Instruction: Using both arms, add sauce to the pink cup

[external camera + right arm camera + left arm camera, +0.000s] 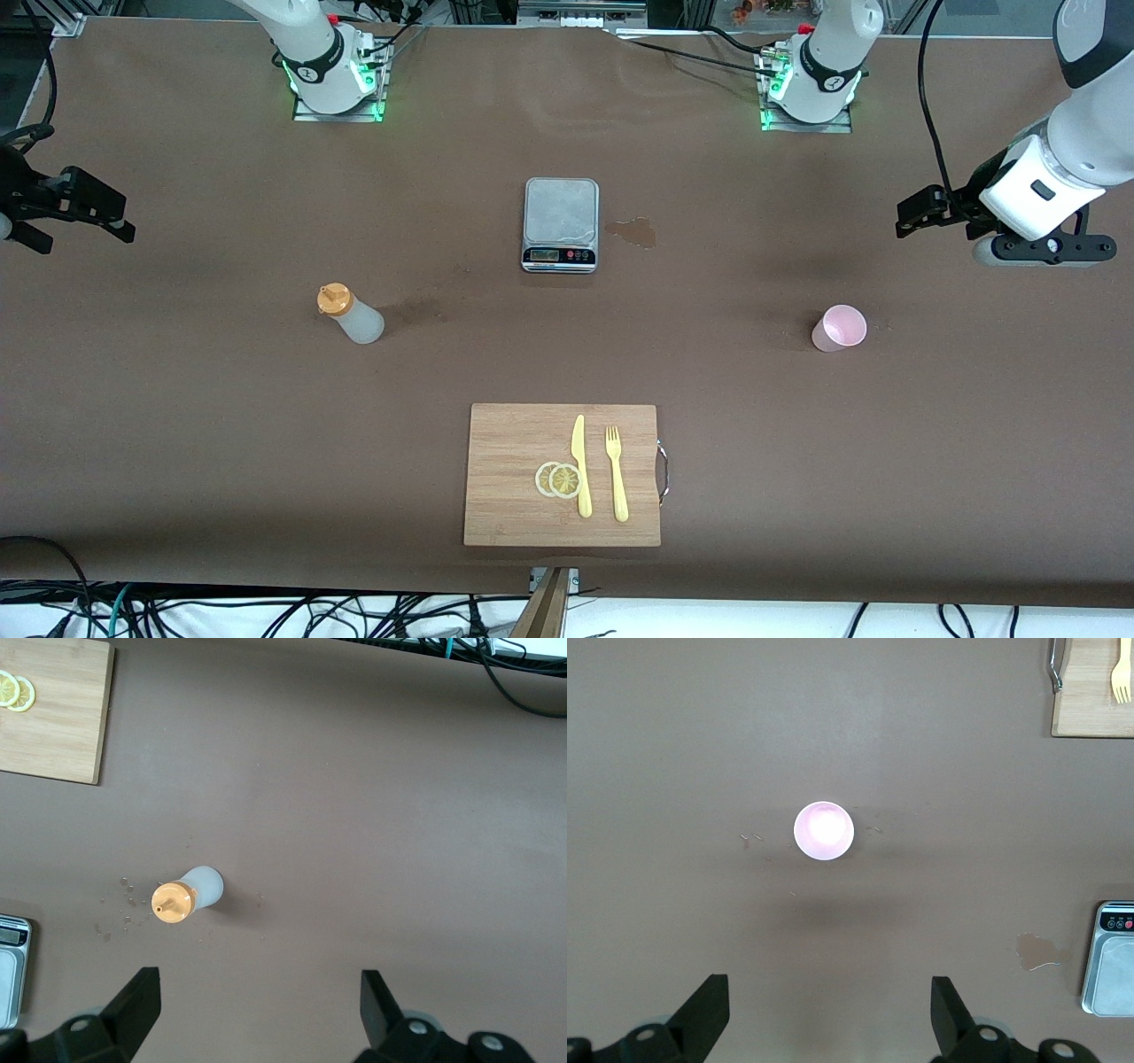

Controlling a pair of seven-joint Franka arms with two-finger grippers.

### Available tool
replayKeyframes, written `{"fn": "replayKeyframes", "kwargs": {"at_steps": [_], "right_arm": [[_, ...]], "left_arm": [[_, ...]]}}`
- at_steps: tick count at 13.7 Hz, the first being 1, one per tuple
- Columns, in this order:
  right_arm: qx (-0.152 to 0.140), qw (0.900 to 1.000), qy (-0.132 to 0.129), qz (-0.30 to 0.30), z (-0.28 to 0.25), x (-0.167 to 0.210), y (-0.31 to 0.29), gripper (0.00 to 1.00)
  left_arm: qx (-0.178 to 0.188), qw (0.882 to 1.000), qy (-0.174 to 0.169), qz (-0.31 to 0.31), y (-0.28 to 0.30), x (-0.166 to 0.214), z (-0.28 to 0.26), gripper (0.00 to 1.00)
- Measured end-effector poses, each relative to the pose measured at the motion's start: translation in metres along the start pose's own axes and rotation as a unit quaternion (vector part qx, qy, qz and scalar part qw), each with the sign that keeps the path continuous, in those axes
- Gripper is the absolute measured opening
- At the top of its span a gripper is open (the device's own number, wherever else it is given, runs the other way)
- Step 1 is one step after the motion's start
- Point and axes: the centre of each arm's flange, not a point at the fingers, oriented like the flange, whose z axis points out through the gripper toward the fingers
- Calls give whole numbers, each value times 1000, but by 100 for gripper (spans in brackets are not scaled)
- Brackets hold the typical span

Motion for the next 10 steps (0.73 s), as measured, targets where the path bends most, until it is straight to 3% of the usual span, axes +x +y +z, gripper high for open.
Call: {"fn": "replayKeyframes", "kwargs": {"at_steps": [5,10], "right_arm": [[1,1000,-17,-3,18,4,-4,100],[4,1000,-9,-16,7,1,-13,100]], "left_arm": [[-1,1000,-11,-9,-18,2,7,100],[-1,1000,-20,-5,-23,0,9,100]]}}
